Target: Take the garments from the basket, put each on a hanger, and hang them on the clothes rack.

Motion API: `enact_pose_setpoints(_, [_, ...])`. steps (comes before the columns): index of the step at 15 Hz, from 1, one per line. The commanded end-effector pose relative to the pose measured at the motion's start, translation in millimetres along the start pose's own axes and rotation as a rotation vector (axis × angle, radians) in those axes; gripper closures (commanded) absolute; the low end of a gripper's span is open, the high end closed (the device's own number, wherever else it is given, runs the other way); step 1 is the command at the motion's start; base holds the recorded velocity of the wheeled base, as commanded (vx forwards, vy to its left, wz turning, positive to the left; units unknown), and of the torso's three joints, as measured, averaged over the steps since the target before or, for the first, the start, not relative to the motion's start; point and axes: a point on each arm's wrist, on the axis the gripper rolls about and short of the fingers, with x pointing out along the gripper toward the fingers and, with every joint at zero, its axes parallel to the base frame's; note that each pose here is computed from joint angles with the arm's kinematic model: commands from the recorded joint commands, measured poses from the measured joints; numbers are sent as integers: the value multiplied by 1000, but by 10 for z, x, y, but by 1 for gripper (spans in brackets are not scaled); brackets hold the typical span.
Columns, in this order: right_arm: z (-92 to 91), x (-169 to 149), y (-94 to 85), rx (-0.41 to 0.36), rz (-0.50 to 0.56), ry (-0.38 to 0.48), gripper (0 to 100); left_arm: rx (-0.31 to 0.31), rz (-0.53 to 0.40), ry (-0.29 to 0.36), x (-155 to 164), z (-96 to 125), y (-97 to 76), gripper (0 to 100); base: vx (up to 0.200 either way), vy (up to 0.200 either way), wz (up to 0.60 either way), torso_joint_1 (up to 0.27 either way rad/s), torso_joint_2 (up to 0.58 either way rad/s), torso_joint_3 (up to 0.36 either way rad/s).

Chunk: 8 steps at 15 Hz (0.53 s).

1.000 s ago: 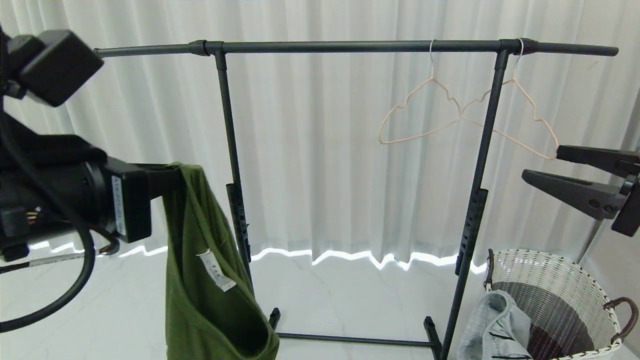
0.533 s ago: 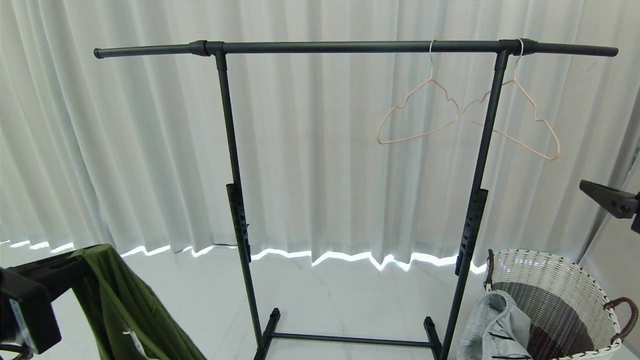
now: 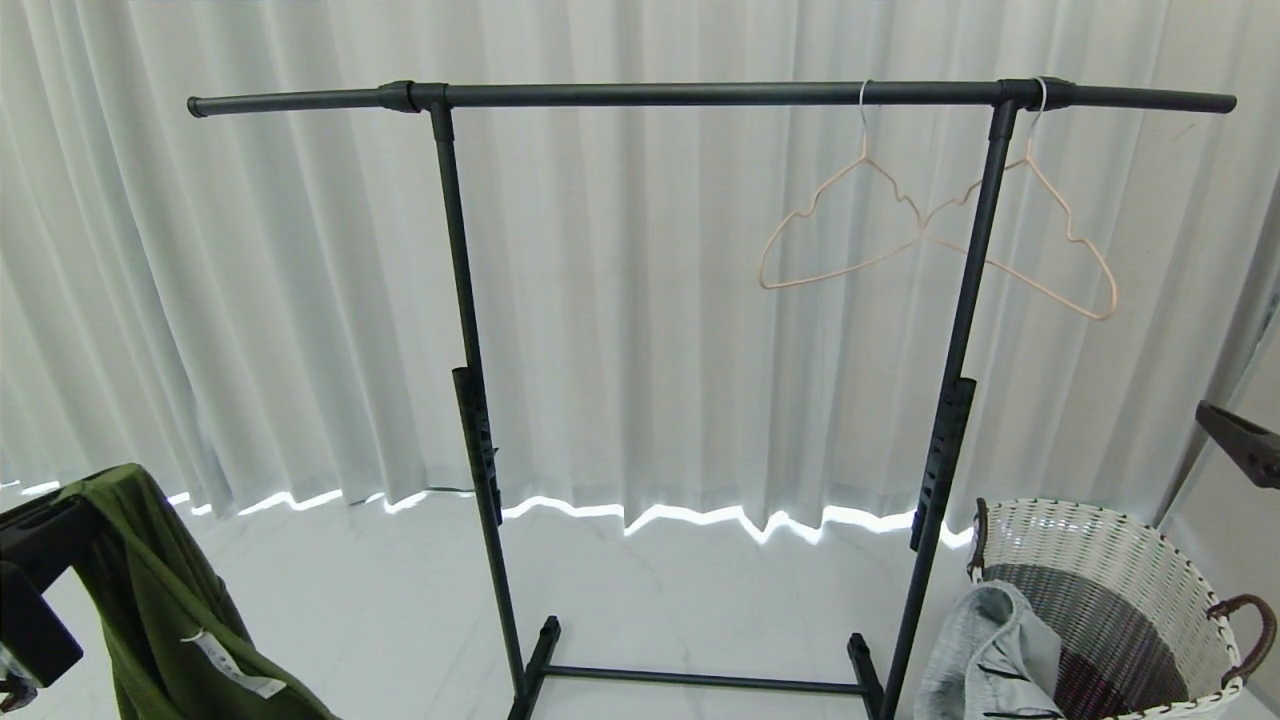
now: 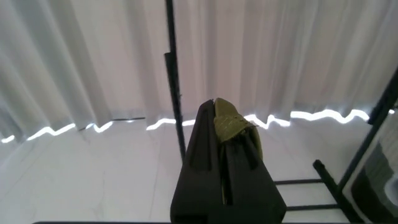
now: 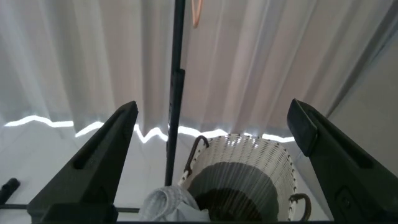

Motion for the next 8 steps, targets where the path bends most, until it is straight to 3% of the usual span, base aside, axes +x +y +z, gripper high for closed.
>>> enact_pose_setpoints(1, [-46, -192, -8, -11, -19, -27, 0, -6, 17, -17, -23, 3, 15, 100, 0, 0, 0, 0, 0, 0])
enact_pose_setpoints(3, [-116, -271, 0, -11, -21, -22, 0, -9, 14, -25, -25, 20, 16, 100, 0, 0, 0, 0, 0, 0])
enact_pose_setpoints(6, [-215, -320, 13, -81, -17, 4, 0, -2, 12, 1, -2, -41, 12, 100, 0, 0, 0, 11, -22, -7])
enact_pose_setpoints(8, [-226, -318, 14, -83, -16, 9, 0, 1, 9, 25, 55, -55, 10, 100, 0, 0, 0, 107, -183, -186])
